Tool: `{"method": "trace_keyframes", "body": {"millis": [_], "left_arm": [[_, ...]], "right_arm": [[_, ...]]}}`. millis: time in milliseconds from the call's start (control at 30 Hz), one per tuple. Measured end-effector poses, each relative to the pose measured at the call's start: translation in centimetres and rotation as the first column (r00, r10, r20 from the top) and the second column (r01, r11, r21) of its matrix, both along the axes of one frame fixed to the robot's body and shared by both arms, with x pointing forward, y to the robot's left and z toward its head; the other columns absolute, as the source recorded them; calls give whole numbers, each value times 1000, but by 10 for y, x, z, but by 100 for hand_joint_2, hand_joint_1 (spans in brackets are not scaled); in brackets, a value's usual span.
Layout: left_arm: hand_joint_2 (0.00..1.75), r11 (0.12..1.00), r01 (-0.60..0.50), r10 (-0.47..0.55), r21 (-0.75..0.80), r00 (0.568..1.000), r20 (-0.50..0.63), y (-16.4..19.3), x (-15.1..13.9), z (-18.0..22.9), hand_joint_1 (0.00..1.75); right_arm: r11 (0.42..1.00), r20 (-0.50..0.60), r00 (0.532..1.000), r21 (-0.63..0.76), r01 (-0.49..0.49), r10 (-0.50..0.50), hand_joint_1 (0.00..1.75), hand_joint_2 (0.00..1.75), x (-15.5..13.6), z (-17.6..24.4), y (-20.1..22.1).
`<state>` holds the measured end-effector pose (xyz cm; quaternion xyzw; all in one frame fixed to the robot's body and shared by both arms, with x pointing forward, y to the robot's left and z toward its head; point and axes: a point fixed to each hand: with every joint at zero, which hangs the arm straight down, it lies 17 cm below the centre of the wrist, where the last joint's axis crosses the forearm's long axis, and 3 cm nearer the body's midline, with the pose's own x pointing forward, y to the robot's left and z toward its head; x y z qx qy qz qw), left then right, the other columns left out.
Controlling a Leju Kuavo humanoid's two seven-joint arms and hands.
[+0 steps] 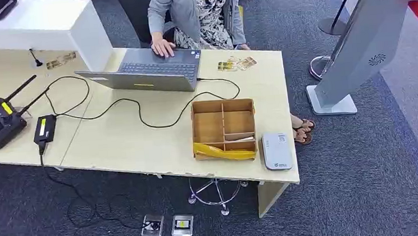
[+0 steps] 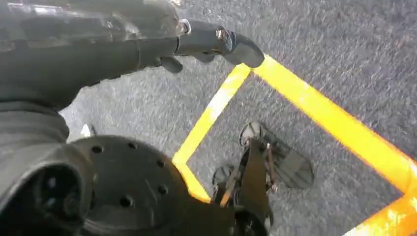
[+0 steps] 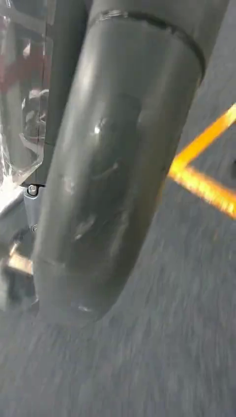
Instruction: Pass the card to the sensor for recognition and then transmit it.
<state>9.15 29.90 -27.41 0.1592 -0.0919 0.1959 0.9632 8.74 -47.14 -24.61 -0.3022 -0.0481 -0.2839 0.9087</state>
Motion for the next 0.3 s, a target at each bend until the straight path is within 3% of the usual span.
{"method": "trace_keyframes", "body": {"millis": [167,300], "left_arm": [[0,997,27,-25,-66,999,25,-7,6,-1,0],[0,999,10,-8,-53,999,38,-2,8,-1,0]], "right_arm": [[997,40,999,79,17,-20,0,0,-3,-14,57],[997,65,998,66,-31,26,0,0,1,-15,66]]}}
